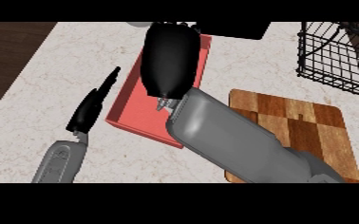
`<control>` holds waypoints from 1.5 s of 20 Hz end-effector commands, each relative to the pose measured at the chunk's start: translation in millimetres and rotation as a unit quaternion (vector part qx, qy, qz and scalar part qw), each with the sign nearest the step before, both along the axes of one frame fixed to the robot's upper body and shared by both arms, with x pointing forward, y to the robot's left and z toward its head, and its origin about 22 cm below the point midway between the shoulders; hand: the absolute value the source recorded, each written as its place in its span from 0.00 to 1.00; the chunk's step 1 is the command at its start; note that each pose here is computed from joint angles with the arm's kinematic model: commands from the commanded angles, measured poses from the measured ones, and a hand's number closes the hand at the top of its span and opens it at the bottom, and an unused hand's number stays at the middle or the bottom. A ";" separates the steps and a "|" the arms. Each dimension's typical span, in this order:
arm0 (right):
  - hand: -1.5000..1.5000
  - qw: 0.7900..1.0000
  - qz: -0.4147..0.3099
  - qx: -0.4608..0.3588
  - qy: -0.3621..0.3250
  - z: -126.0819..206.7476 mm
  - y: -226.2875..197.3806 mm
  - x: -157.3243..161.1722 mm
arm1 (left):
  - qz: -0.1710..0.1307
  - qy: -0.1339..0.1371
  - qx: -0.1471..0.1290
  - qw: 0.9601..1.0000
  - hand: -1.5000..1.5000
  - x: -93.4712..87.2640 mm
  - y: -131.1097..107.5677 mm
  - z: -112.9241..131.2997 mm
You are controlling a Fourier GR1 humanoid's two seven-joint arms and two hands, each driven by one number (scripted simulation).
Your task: Pick the pear from the cutting board and place it in the cardboard box
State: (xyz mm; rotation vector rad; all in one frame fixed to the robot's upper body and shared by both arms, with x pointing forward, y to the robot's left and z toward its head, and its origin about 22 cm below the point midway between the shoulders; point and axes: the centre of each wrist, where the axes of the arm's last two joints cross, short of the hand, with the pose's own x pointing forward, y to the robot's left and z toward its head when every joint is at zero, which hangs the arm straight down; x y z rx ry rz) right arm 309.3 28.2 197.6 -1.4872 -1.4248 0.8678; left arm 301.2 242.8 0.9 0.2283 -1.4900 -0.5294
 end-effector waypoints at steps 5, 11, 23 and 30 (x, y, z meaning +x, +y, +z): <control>1.00 0.991 -0.121 0.027 0.050 10.7 17.8 11.4 | 0.025 -0.011 0.003 1.000 0.50 0.9 8.6 1.6; 1.00 0.977 -0.150 0.054 0.140 -28.3 -2.3 38.8 | 0.026 -0.005 -0.003 1.000 0.50 -5.1 4.7 -5.4; 0.00 0.965 0.000 0.237 0.108 -40.8 -8.8 44.1 | 0.029 -0.016 -0.001 0.999 0.50 -9.5 16.6 0.6; 0.00 0.917 0.016 0.399 0.010 -56.3 -25.9 49.8 | 0.024 -0.016 -0.003 1.000 0.50 -14.3 13.9 -4.2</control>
